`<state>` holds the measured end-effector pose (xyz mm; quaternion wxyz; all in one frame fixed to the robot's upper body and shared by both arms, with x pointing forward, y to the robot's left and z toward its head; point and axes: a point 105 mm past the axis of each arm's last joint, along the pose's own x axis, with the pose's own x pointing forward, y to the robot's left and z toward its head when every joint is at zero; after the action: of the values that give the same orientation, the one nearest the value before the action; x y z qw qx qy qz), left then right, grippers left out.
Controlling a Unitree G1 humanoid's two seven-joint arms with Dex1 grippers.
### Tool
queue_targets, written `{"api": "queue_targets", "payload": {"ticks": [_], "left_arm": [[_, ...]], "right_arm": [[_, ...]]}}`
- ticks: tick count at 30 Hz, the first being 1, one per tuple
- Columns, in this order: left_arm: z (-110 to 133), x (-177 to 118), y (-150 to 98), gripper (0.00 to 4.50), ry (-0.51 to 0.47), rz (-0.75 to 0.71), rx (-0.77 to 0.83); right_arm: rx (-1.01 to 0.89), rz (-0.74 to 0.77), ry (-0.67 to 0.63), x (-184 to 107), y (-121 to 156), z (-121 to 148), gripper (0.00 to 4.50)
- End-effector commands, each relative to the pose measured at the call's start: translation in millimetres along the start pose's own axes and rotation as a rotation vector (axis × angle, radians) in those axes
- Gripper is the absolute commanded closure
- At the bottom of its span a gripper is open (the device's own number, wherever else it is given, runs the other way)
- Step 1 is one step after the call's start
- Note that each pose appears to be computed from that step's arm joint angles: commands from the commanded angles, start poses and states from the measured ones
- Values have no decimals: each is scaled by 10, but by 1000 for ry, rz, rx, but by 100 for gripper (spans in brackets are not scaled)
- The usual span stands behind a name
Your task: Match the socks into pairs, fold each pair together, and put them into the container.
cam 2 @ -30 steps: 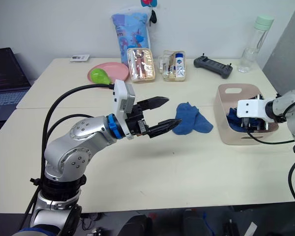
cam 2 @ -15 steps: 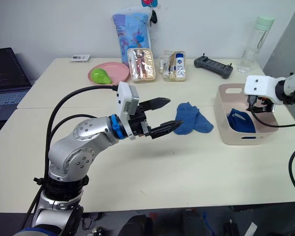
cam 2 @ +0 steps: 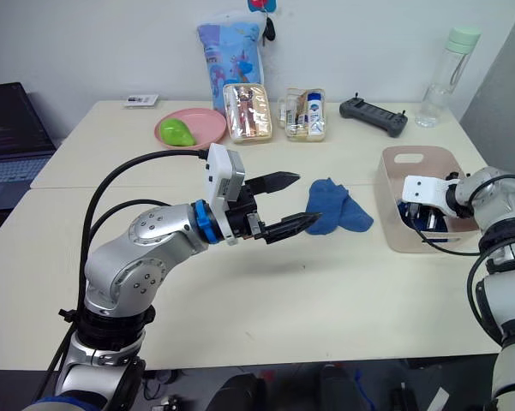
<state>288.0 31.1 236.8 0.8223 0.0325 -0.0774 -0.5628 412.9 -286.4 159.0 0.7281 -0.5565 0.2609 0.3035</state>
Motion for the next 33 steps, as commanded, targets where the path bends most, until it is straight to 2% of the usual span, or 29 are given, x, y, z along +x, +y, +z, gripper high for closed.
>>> {"api": "queue_targets", "payload": {"ticks": [1,4,7,10,12,13,14,16,18,21,27,30,33], "left_arm": [[95,-34,-47,0,-19,-10,43],[79,-86,-15,0,-2,3,47],[66,-156,52,0,15,29,54],[19,-281,148,0,47,69,67],[-6,-393,266,0,56,132,82],[-28,-456,330,0,61,170,87],[-58,-524,377,0,68,202,88],[-123,-630,431,0,83,250,92],[-262,-791,498,0,124,329,109],[-474,-1033,546,0,177,434,112],[-816,-1349,458,0,207,595,72],[-904,-1424,363,0,193,659,65],[-1048,-1462,228,0,220,690,42]], "right_arm": [[-21,-110,-49,-243,-308,122,448],[-20,-171,-92,-463,-498,208,448],[-21,-237,-117,-636,-649,269,385],[-57,-304,-119,-799,-774,318,280],[-43,-352,-181,-857,-831,435,201],[-11,-355,-253,-852,-824,552,167],[54,-346,-348,-839,-803,699,153],[157,-304,-488,-810,-711,920,77],[248,-237,-621,-723,-477,1183,5],[374,-170,-715,-574,-86,1386,1],[631,-141,-759,-331,532,1435,1],[574,-133,-685,-204,847,1386,1],[531,-166,-635,-19,1069,1394,1]]}}
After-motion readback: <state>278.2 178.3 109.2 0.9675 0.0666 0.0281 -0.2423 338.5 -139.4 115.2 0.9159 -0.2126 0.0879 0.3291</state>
